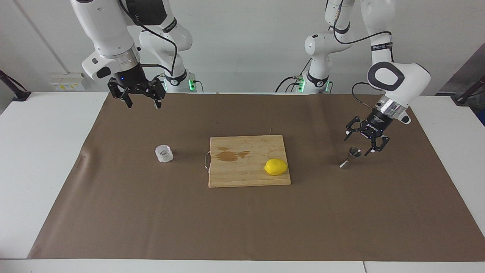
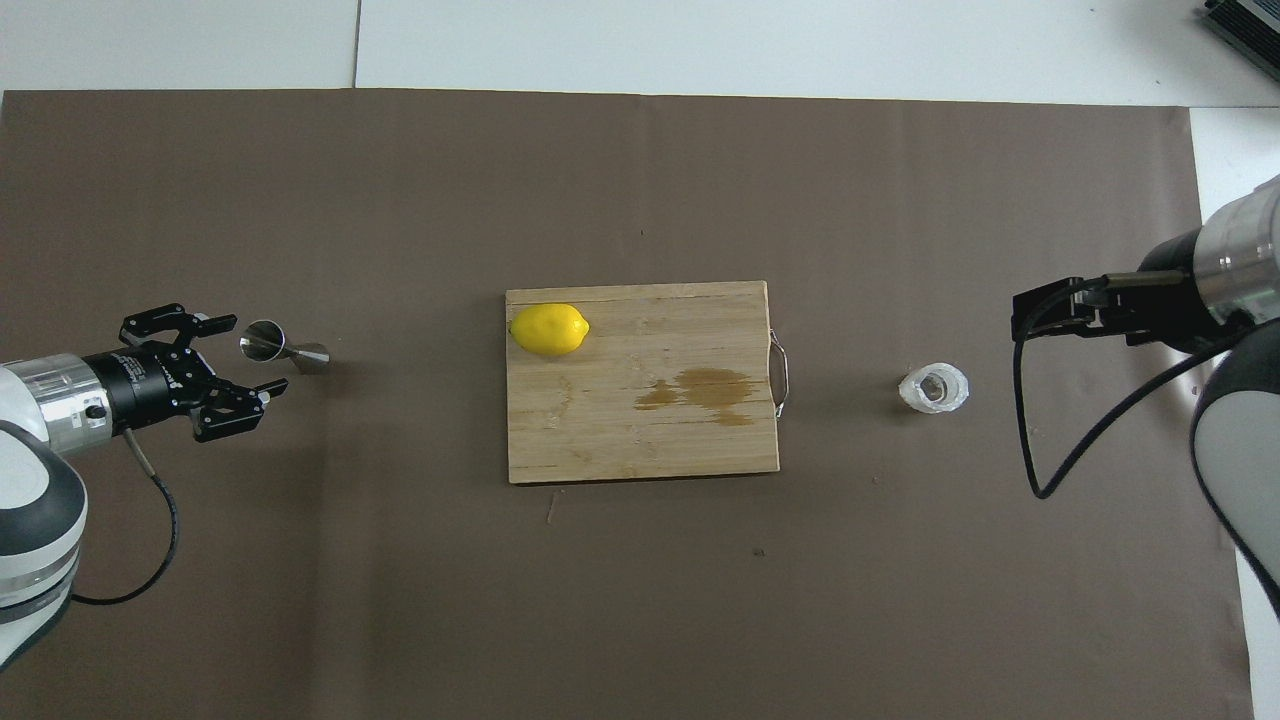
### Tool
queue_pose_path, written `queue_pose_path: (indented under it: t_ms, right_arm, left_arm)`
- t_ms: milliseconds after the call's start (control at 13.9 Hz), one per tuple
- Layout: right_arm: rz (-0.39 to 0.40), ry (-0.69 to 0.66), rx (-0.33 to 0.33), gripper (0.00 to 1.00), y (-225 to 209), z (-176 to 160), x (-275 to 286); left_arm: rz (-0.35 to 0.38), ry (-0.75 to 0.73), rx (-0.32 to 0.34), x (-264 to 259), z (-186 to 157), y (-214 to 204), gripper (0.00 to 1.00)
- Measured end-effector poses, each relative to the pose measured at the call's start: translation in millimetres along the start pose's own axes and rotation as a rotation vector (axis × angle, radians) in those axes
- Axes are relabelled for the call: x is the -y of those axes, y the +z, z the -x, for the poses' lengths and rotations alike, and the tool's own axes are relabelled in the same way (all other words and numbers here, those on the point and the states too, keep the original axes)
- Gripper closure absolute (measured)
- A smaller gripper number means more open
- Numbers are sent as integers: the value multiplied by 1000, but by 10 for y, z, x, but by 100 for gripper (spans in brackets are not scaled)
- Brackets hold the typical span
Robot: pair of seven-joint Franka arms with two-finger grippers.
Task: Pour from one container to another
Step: 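Open the left gripper and move it toward the metal cup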
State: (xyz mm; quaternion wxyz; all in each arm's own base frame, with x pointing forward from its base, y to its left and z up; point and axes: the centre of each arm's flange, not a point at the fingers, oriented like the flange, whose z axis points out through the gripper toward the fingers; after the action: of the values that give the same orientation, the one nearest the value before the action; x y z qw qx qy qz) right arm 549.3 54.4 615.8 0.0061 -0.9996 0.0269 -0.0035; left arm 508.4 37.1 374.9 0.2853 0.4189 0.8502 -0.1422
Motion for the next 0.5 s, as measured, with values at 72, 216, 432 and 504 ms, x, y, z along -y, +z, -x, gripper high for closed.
queue_pose_path:
  t_ms: [72,216,432,504]
  right_arm:
    - [0,0,0,0,0,0,0]
    - [0,0,0,0,0,0,0]
    - [0,0,0,0,0,0,0]
    - [0,0,0,0,0,0,0]
  left_arm:
    - [8,-1,-1,-8,-7,-7,0]
    - [28,-2,-5,-27,-16,-21,0]
    - [57,-3,-9,-47,-21,-35,0]
    - [67,-10,-6,-40,-11,-22,0]
